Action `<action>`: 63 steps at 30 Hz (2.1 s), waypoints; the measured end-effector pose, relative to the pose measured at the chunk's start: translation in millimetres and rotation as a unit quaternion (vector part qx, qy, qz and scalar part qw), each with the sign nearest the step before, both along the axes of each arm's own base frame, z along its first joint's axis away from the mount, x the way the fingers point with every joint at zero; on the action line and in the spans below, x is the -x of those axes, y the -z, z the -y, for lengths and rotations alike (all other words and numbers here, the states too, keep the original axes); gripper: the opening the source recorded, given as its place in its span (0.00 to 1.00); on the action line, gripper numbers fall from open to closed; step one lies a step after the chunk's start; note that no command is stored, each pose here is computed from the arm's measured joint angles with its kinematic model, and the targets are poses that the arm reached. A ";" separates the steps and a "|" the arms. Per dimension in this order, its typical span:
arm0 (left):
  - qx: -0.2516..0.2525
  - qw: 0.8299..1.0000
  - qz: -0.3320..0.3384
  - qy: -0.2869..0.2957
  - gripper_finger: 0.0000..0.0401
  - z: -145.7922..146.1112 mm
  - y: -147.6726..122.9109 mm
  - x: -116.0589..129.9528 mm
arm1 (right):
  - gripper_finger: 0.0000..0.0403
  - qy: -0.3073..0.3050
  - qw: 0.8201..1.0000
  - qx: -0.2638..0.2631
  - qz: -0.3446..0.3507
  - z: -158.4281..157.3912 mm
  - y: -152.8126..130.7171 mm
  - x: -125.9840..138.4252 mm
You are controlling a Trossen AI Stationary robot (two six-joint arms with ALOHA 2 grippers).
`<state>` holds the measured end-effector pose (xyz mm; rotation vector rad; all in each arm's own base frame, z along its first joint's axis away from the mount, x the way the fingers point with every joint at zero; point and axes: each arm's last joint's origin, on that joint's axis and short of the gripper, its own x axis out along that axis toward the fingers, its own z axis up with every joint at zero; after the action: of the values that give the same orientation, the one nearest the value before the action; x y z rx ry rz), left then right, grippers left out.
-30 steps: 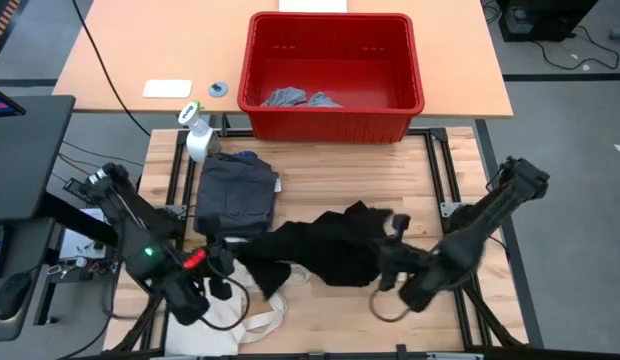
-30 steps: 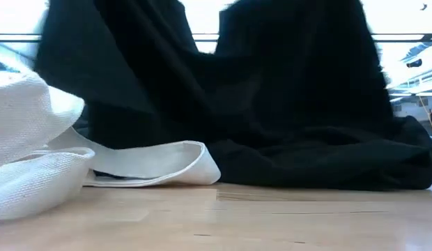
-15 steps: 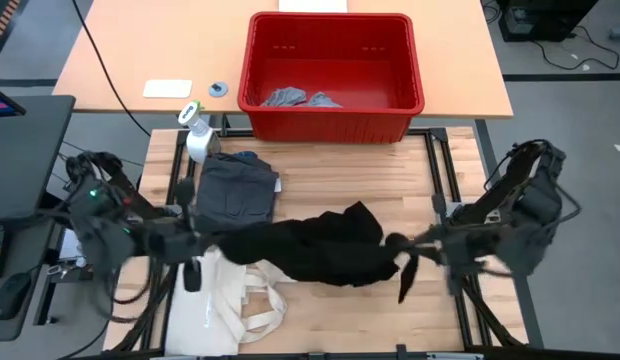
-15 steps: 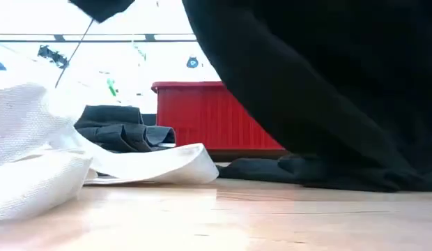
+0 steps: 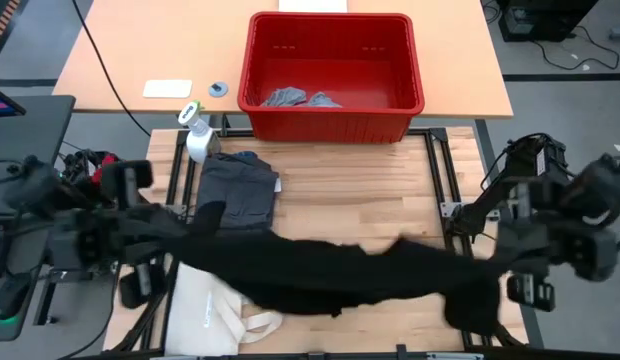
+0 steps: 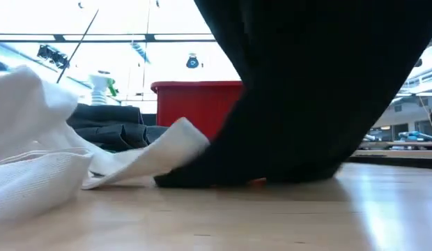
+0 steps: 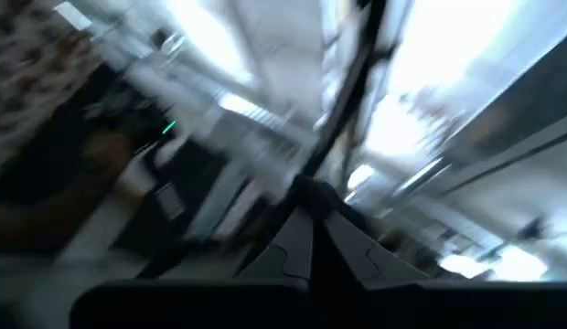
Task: Fold Laundry from Bin
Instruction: Fold the black shirt
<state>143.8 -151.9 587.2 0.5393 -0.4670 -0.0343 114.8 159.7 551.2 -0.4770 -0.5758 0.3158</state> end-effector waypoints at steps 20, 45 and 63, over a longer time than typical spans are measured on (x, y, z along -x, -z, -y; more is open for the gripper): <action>0.117 0.961 0.241 0.063 0.03 -22.3 -34.6 20.5 | 0.05 0.016 0.948 -0.163 0.272 37.2 -42.2 29.1; 0.028 0.942 0.252 0.218 0.03 67.3 6.8 -36.8 | 0.05 -0.236 0.934 -0.068 0.261 -58.0 -9.6 2.2; 0.023 0.949 0.214 -0.229 0.03 5.0 2.9 -74.3 | 0.05 0.304 0.933 -0.190 0.044 4.4 -45.1 -50.9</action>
<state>218.1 -156.9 584.3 0.6005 -0.7523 0.5474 165.7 155.4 596.2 -0.2725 -0.5314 -0.4070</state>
